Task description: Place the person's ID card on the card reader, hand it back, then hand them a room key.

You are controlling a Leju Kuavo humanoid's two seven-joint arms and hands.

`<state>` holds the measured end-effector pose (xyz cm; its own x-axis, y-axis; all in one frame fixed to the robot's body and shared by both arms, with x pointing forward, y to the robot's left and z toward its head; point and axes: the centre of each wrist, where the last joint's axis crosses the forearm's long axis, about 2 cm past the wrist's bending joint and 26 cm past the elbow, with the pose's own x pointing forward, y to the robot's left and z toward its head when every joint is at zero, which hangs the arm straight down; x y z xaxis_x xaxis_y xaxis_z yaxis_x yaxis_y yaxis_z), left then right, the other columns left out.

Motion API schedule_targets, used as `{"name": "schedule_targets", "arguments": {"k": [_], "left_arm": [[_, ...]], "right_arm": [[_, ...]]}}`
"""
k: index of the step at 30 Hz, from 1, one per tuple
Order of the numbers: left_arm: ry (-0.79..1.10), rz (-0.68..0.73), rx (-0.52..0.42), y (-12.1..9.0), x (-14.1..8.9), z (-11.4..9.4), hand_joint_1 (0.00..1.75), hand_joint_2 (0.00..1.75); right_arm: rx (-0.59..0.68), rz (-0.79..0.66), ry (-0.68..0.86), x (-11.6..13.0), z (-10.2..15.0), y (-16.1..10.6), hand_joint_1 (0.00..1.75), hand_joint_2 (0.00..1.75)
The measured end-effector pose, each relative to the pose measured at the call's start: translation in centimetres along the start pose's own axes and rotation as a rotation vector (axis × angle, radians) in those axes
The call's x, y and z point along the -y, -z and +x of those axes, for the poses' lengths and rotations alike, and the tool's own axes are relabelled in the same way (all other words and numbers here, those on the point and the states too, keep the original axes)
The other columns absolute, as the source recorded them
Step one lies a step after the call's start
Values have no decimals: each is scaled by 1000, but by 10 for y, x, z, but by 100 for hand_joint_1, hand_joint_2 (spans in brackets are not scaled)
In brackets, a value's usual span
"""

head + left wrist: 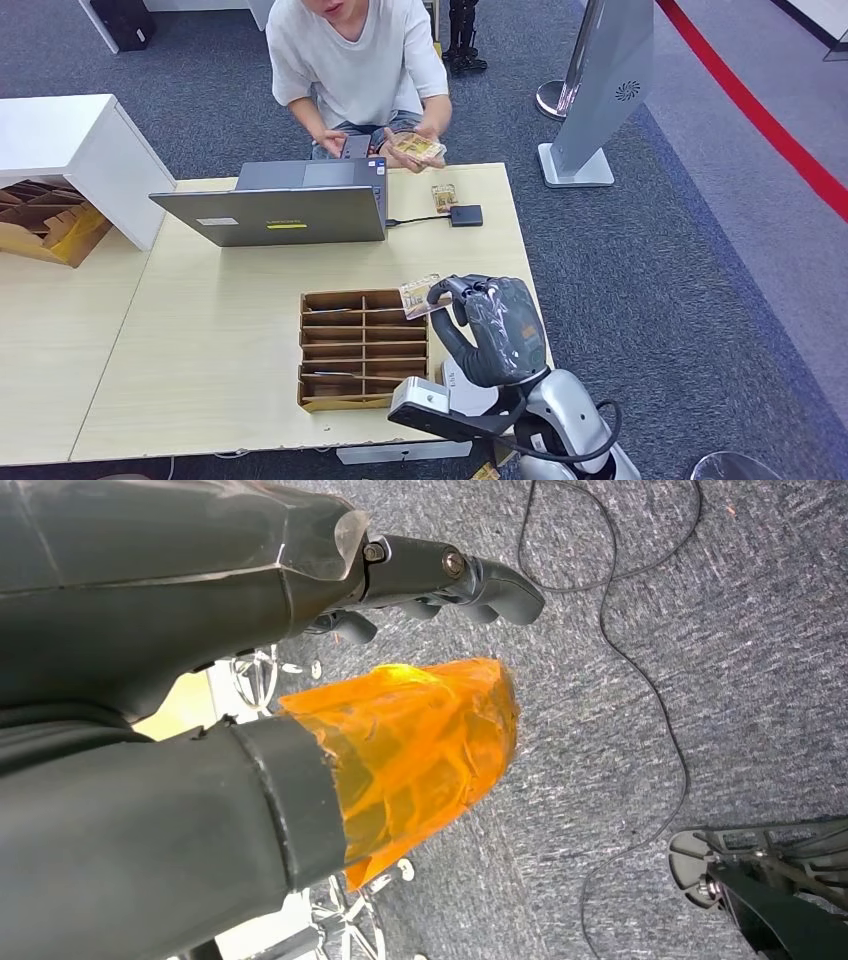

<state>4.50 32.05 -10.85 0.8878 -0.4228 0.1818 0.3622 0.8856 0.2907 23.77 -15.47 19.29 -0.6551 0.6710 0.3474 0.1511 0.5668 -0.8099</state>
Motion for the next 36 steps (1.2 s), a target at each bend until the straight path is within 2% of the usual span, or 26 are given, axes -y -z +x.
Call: {"name": "schedule_targets", "arguments": {"k": [23,26,27,28,30,31,32,33,36], "left_arm": [[1,0,0,0,0,0,0,0],[20,0,5,1,-1,4,0,0],[30,1,9,1,-3,8,0,0],[40,2,13,2,-4,12,0,0],[52,3,18,3,-6,18,0,0],[55,3,19,3,-6,18,0,0],[58,3,18,3,-6,19,0,0],[61,2,18,3,-6,19,0,0],[68,2,19,3,-6,19,0,0]], "right_arm": [[-8,7,-10,1,-2,0,175,175],[-73,74,-76,0,-14,18,174,175],[-97,92,-104,1,-22,28,164,175],[-114,102,-127,1,-31,39,137,175],[-130,109,-156,-1,-42,52,55,175],[-139,116,-168,-2,-45,55,21,175],[-149,123,-179,-4,-48,57,5,175],[-160,130,-190,-5,-51,58,0,175],[-188,146,-212,-8,-57,59,0,175]]}}
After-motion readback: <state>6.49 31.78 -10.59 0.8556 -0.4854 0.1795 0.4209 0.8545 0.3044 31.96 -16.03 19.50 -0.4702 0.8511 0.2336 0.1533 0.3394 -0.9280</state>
